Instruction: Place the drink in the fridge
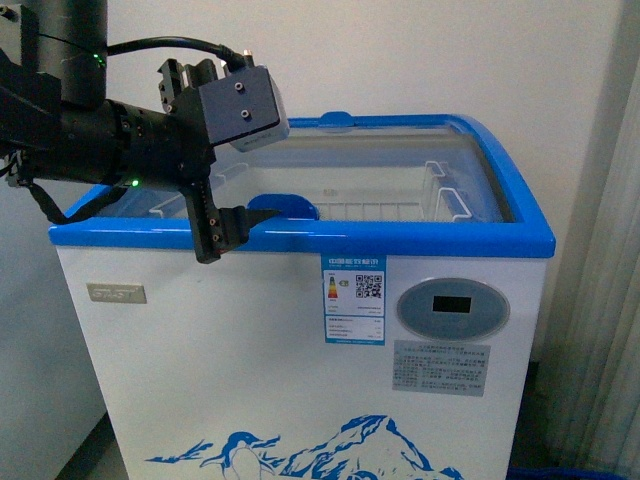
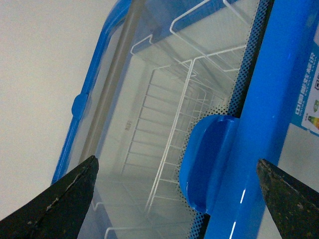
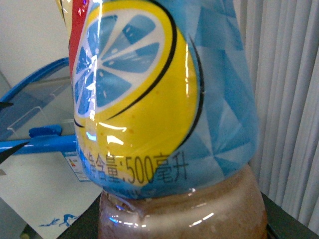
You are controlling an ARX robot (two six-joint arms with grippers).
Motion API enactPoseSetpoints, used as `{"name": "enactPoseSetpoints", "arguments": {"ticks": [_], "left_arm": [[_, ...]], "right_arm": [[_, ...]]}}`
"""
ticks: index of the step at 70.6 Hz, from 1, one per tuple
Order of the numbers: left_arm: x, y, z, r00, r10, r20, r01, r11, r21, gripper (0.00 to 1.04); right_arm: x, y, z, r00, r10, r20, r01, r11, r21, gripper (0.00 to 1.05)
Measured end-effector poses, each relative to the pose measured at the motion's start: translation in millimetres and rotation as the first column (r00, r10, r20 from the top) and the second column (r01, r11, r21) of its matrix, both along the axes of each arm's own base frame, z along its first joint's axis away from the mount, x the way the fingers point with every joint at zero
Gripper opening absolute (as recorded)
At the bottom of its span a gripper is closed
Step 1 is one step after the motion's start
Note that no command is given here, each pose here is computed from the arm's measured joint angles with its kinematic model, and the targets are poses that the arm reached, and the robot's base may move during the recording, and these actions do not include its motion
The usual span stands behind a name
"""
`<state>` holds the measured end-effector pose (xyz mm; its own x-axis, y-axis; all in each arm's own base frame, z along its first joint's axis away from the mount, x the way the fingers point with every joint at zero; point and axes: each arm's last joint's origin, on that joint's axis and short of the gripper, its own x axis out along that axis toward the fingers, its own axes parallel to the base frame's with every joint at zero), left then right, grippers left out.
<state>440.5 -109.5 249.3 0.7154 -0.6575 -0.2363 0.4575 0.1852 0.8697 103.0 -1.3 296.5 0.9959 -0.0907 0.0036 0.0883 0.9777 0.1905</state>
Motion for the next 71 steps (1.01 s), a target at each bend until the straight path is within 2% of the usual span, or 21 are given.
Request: {"name": "enactPoseSetpoints", "arguments": {"ticks": [28,41,55,65,71], "left_arm": [[58,-9,-3,1.000,-0.006,0.015,0.006,1.000,0.006,0.97],[92,-15,12,0.997,0.038,0.072,-0.038,0.999,0.006,0.97],[131,-21,15,0.994,0.069,0.088,-0.071,0.997,0.023,0.97],[138,-23,17,0.990,0.081,0.115,-0.084,0.996,0.023,0.97],[143,-26,16,0.974,0.137,0.179,-0.141,0.990,0.011,0.97]], "right_arm": [[0,0,0,1.000,0.000,0.000,0.000,1.000,0.000,0.44],[0,0,0,1.000,0.000,0.000,0.000,1.000,0.000,0.44],[0,0,0,1.000,0.001,0.000,-0.001,1.000,0.000,0.44],[0,0,0,1.000,-0.001,0.000,0.001,1.000,0.000,0.44],[0,0,0,1.000,0.000,0.000,0.000,1.000,0.000,0.44]]}}
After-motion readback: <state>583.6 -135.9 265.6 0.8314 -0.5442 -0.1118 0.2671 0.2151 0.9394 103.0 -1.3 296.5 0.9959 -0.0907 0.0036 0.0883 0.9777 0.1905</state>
